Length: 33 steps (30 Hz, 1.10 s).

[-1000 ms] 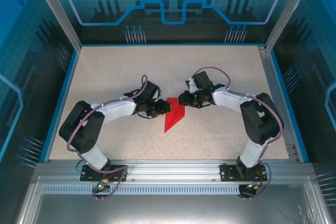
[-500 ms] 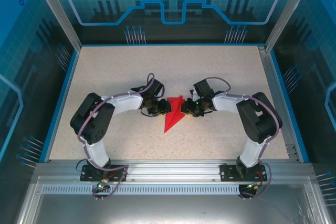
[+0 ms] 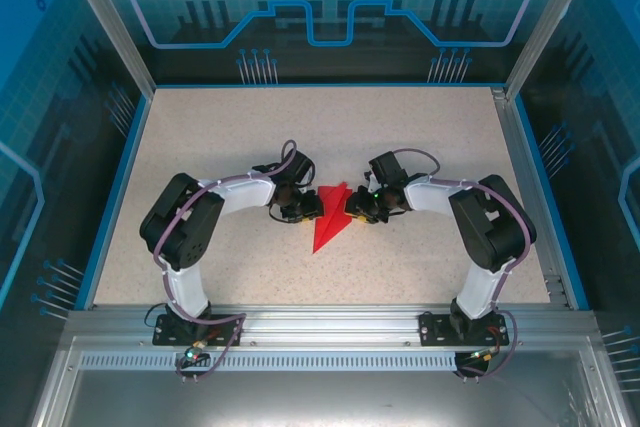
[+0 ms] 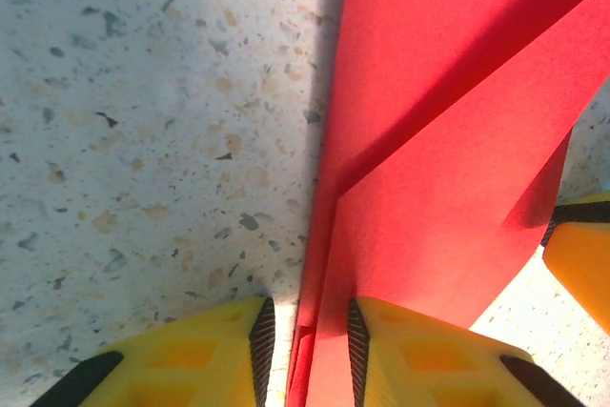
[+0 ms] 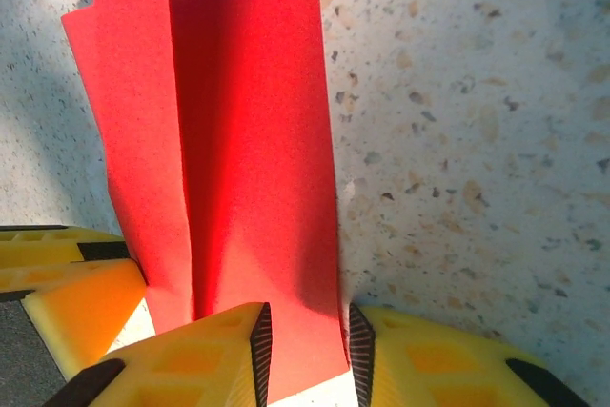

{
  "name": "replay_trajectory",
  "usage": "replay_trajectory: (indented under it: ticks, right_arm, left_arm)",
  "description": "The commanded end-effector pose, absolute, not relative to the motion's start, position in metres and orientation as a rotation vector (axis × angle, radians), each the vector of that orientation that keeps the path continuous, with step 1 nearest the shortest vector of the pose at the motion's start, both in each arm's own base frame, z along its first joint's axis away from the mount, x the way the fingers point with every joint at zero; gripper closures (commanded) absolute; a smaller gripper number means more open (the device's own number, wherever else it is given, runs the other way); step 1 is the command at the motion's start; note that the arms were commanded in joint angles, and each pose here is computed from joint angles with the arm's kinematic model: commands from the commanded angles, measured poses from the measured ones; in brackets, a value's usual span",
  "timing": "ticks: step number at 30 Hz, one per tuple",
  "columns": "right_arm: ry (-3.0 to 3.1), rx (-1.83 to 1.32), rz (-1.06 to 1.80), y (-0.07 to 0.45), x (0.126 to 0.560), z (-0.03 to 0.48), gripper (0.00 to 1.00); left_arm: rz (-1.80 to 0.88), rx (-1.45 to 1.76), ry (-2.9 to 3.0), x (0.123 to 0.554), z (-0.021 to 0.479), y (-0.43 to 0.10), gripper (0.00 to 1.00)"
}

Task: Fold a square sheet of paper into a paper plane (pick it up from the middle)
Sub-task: Turn over the paper at the center of the table.

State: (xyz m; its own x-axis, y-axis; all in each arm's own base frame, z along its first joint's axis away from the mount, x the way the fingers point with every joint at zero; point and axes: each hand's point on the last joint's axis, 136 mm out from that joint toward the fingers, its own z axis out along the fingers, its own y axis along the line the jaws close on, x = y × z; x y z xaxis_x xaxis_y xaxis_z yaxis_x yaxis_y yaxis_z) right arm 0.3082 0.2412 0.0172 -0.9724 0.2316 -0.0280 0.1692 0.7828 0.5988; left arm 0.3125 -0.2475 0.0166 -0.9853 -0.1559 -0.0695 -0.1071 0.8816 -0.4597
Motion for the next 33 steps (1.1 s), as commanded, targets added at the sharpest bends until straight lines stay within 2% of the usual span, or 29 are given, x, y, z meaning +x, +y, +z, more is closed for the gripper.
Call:
replay_trajectory:
  ticks: [1,20,33]
  right_arm:
    - [2.86,0.298,1.071,0.262,0.307,0.014,0.69]
    - [2.795,0.237,1.132,0.273,0.322,0.038,0.66]
    - [2.746,0.227,1.151,0.277,0.334,0.034,0.63]
  left_arm:
    - [-0.681,-0.165,2.995,0.306,0.0,-0.248,0.71]
    - [-0.669,-0.173,3.014,0.302,-0.005,-0.247,0.73]
    - [-0.66,-0.194,2.987,0.307,0.004,-0.245,0.75]
